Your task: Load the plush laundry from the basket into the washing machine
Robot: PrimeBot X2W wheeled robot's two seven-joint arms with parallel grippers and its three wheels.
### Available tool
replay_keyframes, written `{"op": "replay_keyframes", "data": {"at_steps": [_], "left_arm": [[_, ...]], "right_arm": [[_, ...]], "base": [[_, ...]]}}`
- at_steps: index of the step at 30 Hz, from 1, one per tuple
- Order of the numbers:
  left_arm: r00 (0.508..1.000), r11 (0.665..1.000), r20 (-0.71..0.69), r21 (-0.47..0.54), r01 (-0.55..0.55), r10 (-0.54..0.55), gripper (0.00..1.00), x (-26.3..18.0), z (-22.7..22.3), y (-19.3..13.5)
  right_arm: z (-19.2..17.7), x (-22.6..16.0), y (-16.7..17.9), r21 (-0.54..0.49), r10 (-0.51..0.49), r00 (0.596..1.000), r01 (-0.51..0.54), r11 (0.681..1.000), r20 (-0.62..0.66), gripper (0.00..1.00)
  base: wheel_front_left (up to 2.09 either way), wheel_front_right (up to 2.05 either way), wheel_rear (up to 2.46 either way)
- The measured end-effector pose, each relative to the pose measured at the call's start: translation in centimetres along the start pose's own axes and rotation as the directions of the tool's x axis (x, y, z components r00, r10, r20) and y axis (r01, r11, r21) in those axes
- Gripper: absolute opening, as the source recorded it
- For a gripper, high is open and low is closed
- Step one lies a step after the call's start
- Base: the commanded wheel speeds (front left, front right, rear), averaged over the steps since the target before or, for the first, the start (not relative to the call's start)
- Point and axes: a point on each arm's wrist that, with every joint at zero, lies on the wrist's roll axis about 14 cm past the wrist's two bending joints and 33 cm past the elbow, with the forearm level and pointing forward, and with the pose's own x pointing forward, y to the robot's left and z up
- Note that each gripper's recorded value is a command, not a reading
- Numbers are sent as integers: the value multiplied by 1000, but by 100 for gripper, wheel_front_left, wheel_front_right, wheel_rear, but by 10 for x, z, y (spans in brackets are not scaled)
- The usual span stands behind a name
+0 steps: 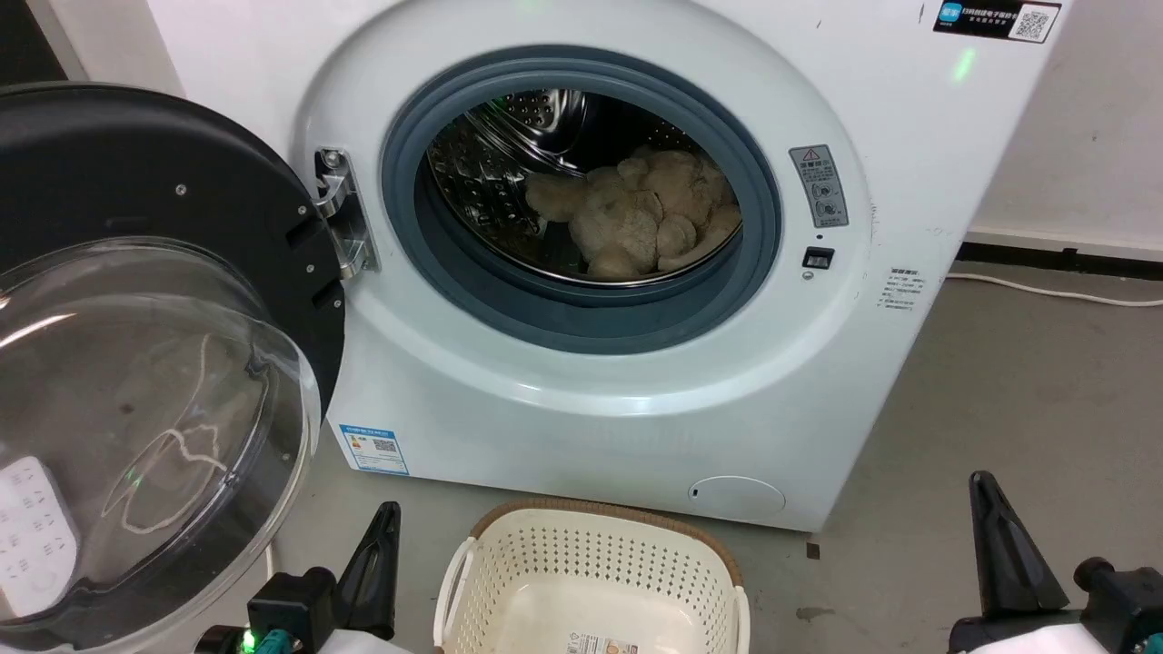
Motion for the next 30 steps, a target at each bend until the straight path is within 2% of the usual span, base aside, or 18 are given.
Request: {"op": "replay_keyframes", "data": {"at_steps": [30], "left_arm": [[1000, 999, -14, 34, 8, -8, 0, 9, 5, -5]], "right_arm": [[-6, 0, 1, -25, 5, 999, -7, 1000, -54, 0]], "base": [[0, 0, 0]]}}
